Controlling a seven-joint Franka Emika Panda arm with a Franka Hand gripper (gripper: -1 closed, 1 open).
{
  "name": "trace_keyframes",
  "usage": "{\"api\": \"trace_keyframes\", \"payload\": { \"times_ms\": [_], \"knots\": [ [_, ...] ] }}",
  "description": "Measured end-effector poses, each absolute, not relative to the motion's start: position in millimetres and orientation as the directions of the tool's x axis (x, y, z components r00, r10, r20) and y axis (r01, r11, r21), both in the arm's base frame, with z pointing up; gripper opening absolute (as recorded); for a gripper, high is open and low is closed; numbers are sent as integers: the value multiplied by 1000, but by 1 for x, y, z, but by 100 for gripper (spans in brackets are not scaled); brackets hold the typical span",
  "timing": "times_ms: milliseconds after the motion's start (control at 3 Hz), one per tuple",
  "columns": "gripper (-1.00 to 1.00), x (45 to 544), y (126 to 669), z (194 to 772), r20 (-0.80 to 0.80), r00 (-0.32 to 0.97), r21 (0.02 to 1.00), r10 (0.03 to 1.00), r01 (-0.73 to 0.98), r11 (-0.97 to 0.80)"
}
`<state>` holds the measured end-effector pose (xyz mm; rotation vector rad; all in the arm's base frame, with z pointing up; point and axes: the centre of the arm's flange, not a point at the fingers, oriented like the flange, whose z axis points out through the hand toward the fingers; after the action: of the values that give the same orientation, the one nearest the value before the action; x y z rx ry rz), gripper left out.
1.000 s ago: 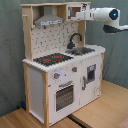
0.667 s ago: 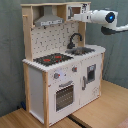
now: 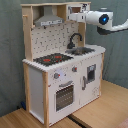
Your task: Play with the kitchen
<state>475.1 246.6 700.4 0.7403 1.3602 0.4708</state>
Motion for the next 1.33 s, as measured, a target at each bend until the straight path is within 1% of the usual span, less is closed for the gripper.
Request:
{"api": "trace_keyframes", "payload": {
  "times_ms": [333, 667, 1333],
  "knots": [
    [100, 486, 260, 694, -703, 206, 708, 680, 111, 698],
    [100, 494, 268, 692, -682, 207, 727, 702, 83, 681],
    [100, 506, 285, 691, -686, 170, 720, 708, 21, 693]
  ]
}}
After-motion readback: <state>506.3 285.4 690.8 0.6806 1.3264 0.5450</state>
